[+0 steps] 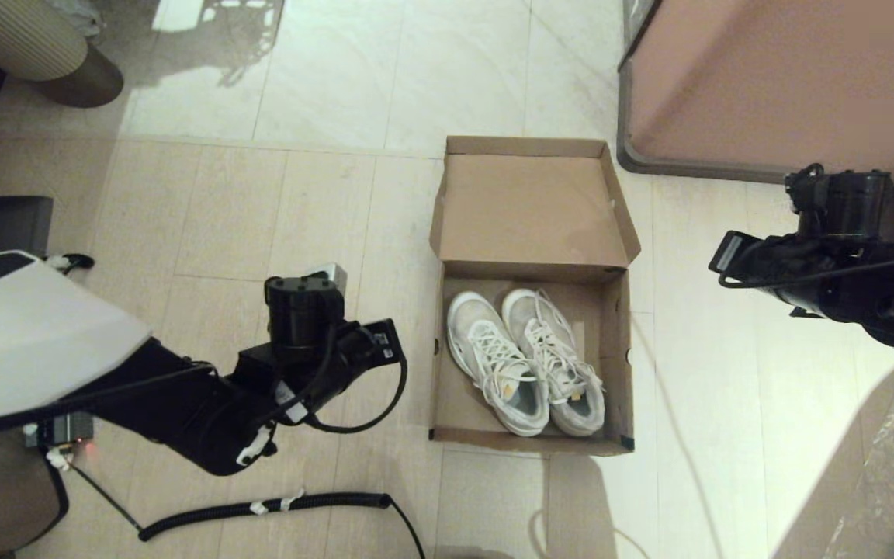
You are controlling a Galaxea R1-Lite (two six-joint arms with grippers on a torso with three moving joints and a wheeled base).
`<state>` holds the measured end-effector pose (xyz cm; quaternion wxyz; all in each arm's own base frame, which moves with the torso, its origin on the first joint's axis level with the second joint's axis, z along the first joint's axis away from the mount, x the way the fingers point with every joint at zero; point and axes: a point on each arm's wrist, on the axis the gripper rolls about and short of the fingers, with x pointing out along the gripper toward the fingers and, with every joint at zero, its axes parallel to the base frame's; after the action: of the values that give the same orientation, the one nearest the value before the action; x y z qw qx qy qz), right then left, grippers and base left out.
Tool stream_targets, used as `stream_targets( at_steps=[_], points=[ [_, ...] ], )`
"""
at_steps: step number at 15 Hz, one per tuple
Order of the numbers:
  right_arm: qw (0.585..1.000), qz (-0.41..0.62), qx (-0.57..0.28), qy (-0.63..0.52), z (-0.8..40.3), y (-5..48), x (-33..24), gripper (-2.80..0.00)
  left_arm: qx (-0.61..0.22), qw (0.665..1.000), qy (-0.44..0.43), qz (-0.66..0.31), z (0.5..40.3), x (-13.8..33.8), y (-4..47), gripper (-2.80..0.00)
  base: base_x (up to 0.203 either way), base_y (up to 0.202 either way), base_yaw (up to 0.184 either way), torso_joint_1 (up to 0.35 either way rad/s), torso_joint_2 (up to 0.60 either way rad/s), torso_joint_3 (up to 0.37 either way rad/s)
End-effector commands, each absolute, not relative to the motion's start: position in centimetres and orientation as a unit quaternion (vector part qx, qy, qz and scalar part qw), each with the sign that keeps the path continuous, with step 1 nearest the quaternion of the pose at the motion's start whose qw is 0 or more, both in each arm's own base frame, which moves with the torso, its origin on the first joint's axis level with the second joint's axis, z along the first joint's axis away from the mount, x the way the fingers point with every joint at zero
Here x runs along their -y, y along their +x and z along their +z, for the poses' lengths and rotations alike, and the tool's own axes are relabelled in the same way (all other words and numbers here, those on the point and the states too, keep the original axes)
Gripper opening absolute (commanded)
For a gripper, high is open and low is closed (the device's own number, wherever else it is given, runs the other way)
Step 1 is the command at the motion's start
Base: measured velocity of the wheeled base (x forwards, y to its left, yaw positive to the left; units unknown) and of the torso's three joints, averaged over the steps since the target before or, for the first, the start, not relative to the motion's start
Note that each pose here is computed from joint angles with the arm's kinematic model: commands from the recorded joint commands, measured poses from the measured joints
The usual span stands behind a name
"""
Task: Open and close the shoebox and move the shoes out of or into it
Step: Close the shoe box
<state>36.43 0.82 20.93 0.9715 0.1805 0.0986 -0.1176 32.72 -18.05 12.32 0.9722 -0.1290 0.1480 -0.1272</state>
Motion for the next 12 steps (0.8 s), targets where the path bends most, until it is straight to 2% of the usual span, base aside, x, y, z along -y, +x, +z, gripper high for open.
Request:
stream_targets(
  at_steps=[1, 5, 12],
  points=[
    [0.955, -0.153, -0.122, 0.223, 17.1, 39.4, 1.1, -2.80, -0.155, 0.970, -0.125, -0.137, 11.1, 19.6, 33.5, -2.80, 0.000, 0.000, 0.000, 0.000, 0.00, 0.000],
    [0.933, -0.159, -0.110, 0.305, 15.3, 42.6, 1.4, -2.80, -0.124, 0.972, -0.134, -0.145, 11.0, 22.2, 35.7, -2.80, 0.000, 0.000, 0.000, 0.000, 0.00, 0.000],
    [0.898, -0.142, -0.063, 0.412, 12.6, 49.5, 1.5, -2.80, -0.129, 0.971, -0.133, -0.149, 10.3, 22.6, 35.3, -2.80, 0.000, 0.000, 0.000, 0.000, 0.00, 0.000]
  ],
)
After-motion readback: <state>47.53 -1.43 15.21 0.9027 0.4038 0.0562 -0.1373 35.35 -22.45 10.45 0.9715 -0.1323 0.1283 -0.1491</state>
